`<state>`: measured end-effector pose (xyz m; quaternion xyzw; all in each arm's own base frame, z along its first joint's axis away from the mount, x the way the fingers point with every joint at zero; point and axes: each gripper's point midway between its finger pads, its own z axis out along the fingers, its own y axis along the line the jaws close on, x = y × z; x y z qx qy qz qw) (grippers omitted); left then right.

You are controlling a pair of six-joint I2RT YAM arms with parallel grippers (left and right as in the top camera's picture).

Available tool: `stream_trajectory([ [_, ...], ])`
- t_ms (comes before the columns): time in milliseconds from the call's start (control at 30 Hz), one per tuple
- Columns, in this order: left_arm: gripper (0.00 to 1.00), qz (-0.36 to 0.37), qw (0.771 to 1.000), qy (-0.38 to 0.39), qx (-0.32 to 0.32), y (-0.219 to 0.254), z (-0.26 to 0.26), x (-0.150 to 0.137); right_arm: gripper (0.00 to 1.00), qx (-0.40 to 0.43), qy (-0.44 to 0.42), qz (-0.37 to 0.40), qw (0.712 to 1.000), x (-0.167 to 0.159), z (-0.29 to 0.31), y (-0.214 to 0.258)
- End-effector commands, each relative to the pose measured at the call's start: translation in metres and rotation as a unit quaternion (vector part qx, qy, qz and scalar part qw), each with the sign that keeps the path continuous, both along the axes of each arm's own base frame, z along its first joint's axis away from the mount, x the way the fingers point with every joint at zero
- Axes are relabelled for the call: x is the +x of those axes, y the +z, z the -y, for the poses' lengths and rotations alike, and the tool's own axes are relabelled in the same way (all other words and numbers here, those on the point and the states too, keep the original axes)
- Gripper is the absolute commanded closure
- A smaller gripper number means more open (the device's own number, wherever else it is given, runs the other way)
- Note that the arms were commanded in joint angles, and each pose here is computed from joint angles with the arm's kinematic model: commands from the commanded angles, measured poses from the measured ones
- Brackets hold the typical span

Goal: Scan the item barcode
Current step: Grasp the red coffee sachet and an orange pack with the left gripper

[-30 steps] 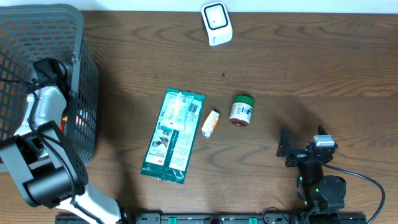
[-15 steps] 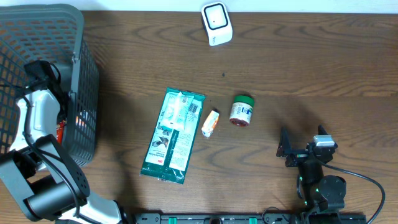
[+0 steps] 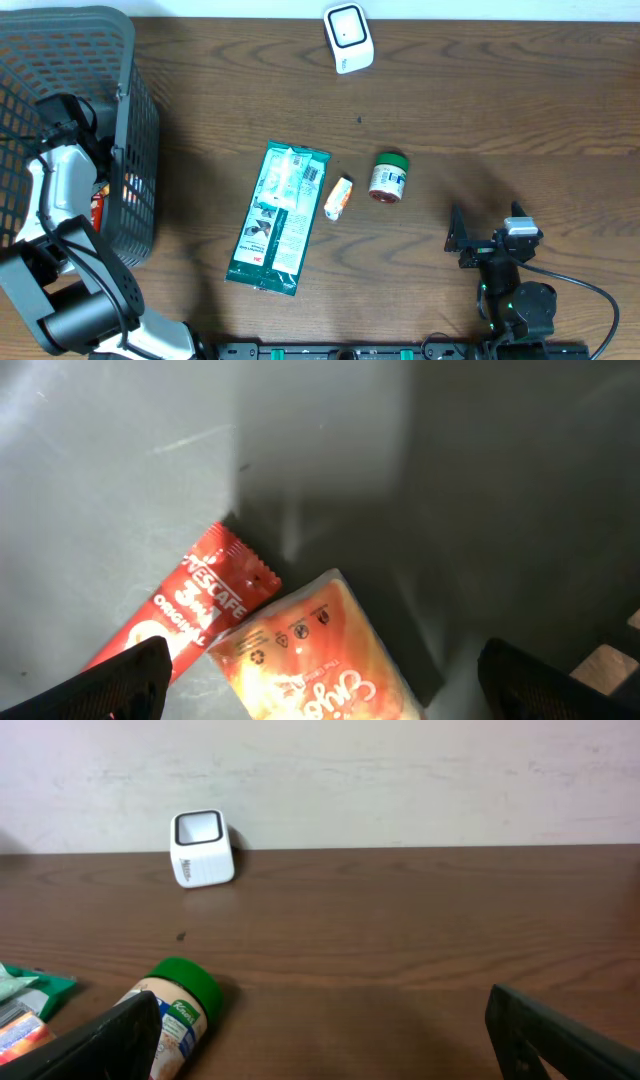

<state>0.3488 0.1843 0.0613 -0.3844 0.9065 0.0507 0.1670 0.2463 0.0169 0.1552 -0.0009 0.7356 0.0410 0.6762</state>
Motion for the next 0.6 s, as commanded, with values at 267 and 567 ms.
stream_trajectory([
  [267,0.01,-0.102,0.994,-0.017,0.046,-0.026,-0.012,-0.034,0.01,0.006,0.001,-0.002,1.000,0.000,-0.001,-0.001],
  [567,0.01,-0.167,0.980,-0.029,0.102,-0.020,-0.028,-0.057,0.01,0.006,0.001,-0.002,1.000,0.000,-0.001,-0.001],
])
